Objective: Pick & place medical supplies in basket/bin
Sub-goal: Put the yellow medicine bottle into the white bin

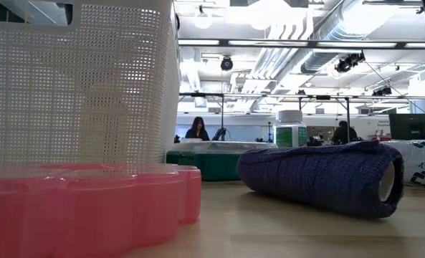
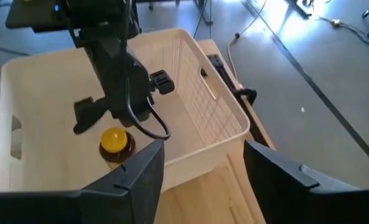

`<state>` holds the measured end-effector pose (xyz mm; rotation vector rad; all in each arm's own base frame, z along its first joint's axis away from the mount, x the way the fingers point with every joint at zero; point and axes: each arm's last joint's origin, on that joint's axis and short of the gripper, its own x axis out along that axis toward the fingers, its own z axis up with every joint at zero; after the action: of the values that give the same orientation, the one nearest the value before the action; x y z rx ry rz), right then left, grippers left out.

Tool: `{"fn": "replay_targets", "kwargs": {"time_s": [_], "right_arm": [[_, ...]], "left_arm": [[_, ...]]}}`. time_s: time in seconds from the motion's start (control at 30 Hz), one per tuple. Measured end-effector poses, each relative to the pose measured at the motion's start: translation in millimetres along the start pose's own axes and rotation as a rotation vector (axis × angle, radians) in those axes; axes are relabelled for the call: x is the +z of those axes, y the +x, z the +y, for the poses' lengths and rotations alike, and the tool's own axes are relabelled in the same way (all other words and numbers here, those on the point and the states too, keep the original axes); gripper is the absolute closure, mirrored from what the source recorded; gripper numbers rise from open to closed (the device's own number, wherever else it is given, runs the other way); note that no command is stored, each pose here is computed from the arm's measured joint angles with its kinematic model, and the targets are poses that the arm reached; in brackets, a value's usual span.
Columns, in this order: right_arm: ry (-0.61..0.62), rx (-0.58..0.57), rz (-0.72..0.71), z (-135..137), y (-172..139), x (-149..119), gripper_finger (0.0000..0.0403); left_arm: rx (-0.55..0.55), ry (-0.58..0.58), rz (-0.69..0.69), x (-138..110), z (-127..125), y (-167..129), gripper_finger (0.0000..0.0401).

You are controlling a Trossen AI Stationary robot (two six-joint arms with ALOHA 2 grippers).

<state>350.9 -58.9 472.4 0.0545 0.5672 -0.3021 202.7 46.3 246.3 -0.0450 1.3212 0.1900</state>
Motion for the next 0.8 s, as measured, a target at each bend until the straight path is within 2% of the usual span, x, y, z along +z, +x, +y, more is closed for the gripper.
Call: {"fn": "replay_targets", "kwargs": {"time_s": [0.1, 0.33, 0.5, 0.8], "right_arm": [[-0.007, -0.003, 0.033, -0.2, -0.1, -3.2, 0.0196], [-0.015, -0.005, 0.043, -0.3, -0.1, -4.2, 0.0204], [-0.018, -0.007, 0.052, -1.0, 0.0, -5.0, 0.021], [-0.041, -0.021, 0.057, -1.6, -0.1, -5.5, 0.0222]], "left_arm": [[-0.025, 0.001, -0.011, -1.1, -1.4, 6.2, 0.0343], [-0.022, -0.075, -0.092, 4.7, -1.2, 11.6, 0.0343], [-0.136, -0.105, -0.151, 10.5, -5.1, 10.6, 0.0343], [-0.261, -0.161, -0.146, 10.9, -9.3, 9.8, 0.0343]]}}
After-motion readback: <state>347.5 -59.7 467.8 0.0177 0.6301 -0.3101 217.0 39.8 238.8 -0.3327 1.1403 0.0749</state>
